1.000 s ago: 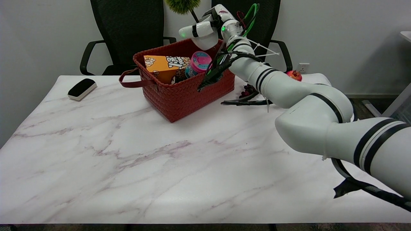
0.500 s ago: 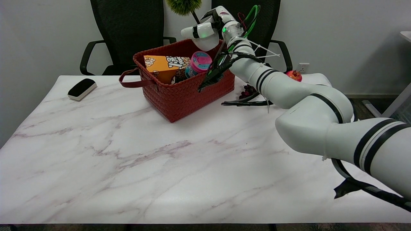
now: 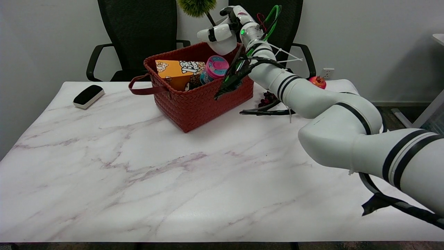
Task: Place the potted plant into the brown storage basket.
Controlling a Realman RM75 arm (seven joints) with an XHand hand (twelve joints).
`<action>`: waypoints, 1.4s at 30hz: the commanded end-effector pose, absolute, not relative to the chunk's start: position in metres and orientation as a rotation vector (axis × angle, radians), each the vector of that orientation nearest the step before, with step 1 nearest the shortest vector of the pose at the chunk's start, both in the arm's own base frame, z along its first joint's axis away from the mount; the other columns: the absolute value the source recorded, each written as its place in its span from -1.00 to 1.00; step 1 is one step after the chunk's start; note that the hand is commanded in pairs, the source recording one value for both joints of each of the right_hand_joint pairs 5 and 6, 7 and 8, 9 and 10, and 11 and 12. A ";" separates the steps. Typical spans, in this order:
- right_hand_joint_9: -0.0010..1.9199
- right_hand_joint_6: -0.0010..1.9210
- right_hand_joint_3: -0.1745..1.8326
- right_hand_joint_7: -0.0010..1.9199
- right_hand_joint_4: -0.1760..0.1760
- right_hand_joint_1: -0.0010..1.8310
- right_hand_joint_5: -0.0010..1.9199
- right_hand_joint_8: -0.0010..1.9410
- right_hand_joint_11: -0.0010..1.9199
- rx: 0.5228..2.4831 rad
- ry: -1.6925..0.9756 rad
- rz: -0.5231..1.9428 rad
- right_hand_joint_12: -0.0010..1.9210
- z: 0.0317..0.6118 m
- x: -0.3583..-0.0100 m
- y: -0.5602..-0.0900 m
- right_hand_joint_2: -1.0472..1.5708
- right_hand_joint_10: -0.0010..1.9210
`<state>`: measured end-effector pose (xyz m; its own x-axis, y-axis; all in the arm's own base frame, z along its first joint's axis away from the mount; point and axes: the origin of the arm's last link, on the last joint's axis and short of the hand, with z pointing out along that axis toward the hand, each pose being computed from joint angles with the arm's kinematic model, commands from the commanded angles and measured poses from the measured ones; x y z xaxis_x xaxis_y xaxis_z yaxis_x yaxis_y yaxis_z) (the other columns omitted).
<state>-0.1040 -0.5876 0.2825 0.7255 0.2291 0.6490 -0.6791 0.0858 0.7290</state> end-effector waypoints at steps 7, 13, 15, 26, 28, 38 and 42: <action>-0.15 -0.92 -0.10 0.15 0.00 0.33 -0.92 0.14 0.47 1.342 -0.417 0.697 0.47 0.279 -0.104 -0.587 -0.38 -0.15; -0.48 -0.97 -0.28 -0.09 0.00 0.37 -0.97 -0.10 -0.01 1.342 -0.418 0.695 -0.01 0.279 -0.105 -0.587 -0.41 -0.48; -0.56 -0.99 -0.29 -0.19 0.00 0.39 -0.99 -0.20 -0.31 1.342 -0.418 0.695 -0.31 0.279 -0.105 -0.587 -0.42 -0.56; -0.62 -1.00 -0.32 -0.39 0.00 0.39 -1.00 -0.40 -0.53 1.347 -0.417 0.699 -0.53 0.278 -0.106 -0.587 -0.44 -0.62; -0.62 -1.00 -0.33 -0.40 0.00 0.39 -1.00 -0.41 -0.53 1.347 -0.417 0.700 -0.53 0.279 -0.106 -0.586 -0.44 -0.62; -0.61 -1.00 -0.33 -0.43 0.00 0.39 -1.00 -0.44 -0.55 1.355 -0.391 0.748 -0.55 0.284 -0.098 -0.583 -0.44 -0.61; -0.62 -1.00 -0.32 -0.44 0.00 0.38 -1.00 -0.44 -0.54 1.370 -0.361 0.791 -0.54 0.286 -0.089 -0.580 -0.45 -0.62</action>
